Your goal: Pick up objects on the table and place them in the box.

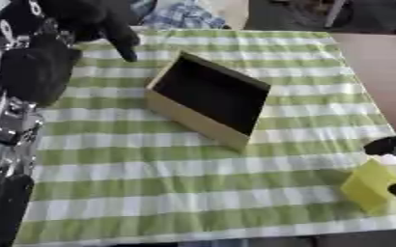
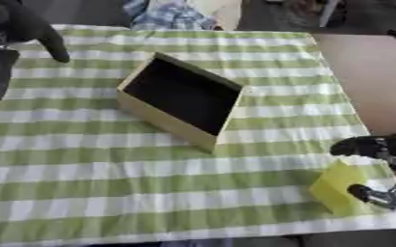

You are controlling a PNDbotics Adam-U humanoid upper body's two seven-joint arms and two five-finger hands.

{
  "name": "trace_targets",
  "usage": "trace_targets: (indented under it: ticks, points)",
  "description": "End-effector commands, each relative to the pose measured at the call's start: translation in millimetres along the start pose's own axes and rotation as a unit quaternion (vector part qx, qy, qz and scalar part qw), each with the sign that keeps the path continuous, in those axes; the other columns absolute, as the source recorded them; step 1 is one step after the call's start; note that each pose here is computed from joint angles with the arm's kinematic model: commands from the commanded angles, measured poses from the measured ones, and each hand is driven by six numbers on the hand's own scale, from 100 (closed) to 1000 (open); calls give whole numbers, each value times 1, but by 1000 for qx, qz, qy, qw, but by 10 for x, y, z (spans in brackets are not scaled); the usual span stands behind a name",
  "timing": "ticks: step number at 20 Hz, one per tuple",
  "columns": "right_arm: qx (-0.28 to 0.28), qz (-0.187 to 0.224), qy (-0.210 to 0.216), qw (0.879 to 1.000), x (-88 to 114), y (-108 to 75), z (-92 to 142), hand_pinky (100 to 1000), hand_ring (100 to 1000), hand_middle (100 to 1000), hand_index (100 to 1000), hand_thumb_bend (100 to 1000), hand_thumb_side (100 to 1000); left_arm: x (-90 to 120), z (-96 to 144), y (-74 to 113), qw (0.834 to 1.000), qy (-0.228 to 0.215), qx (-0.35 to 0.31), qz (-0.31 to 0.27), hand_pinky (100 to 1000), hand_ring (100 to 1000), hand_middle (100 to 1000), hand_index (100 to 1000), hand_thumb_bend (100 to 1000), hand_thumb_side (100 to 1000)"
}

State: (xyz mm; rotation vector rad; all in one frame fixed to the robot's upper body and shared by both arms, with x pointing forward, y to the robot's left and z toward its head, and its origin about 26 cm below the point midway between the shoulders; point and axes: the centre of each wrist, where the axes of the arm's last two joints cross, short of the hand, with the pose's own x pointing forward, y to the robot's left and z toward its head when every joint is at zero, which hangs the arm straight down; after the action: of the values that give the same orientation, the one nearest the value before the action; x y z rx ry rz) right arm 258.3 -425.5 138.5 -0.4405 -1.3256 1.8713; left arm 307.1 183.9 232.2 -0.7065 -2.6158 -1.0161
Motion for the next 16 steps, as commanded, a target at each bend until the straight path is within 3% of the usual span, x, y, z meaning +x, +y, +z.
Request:
trace_targets:
  ticks: [1,16]
  points:
    - [12,17,-1,1000,-21,-86,33,774,857,928,994,268,928,46,-31,27,1000,-5,-11,-8,556,656,631,790,100,661]
    - [23,43,19,999,-43,110,-60,787,869,931,992,320,947,46,-36,24,1000,-5,-22,-9,554,651,629,790,100,672]
